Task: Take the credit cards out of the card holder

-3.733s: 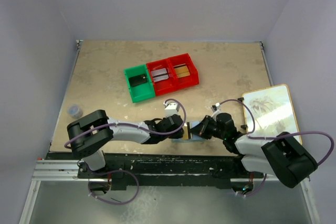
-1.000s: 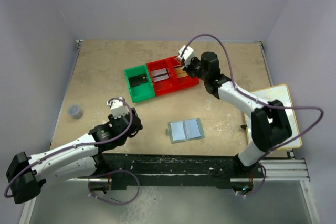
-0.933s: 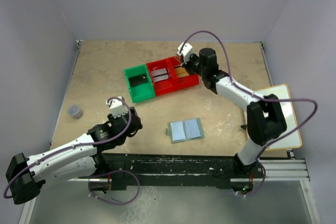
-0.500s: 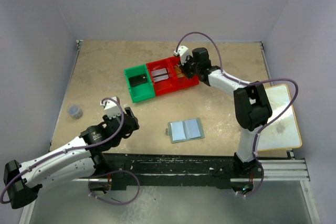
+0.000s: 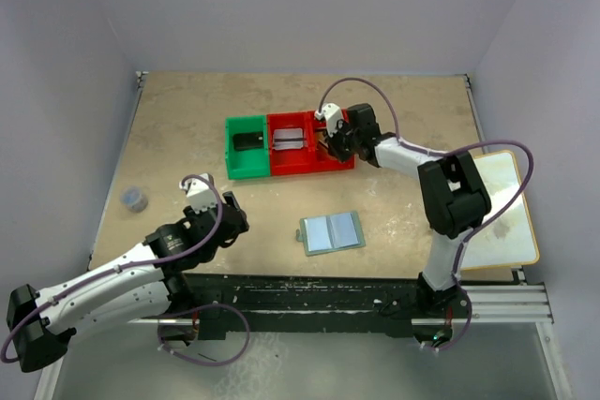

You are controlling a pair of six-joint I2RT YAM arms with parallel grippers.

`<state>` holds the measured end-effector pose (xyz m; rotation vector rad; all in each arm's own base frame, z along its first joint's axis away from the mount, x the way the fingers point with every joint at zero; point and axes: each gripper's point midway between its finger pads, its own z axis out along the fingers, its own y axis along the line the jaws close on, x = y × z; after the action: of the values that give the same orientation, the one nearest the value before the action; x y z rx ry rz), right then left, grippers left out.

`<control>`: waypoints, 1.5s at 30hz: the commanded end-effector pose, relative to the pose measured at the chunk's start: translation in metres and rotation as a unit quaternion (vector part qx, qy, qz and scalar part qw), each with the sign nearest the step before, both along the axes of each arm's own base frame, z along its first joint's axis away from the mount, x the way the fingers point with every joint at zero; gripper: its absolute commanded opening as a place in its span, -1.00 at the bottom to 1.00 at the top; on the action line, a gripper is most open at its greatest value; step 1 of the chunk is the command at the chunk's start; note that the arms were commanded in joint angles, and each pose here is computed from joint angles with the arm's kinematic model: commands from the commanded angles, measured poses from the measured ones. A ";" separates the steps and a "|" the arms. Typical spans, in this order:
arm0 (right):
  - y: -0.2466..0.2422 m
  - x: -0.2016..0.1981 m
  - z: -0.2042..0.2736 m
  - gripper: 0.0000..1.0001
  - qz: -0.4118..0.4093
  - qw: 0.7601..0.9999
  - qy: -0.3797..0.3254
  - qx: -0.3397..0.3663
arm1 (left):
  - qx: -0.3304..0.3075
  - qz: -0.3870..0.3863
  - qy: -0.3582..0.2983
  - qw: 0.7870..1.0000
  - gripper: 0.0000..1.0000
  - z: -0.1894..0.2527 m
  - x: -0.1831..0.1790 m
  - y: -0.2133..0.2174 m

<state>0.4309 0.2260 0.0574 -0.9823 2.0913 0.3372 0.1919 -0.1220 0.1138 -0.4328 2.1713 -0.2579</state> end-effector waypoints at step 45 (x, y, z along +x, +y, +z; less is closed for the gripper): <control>-0.020 0.073 0.036 -0.88 0.100 0.944 -0.238 -0.205 | 0.030 -0.012 0.003 0.999 0.43 -0.001 0.009 -0.007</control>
<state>0.4871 0.2061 0.0732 -1.3738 1.7072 -0.1490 0.1930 -0.1297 0.0955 -0.3644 2.2286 -0.2054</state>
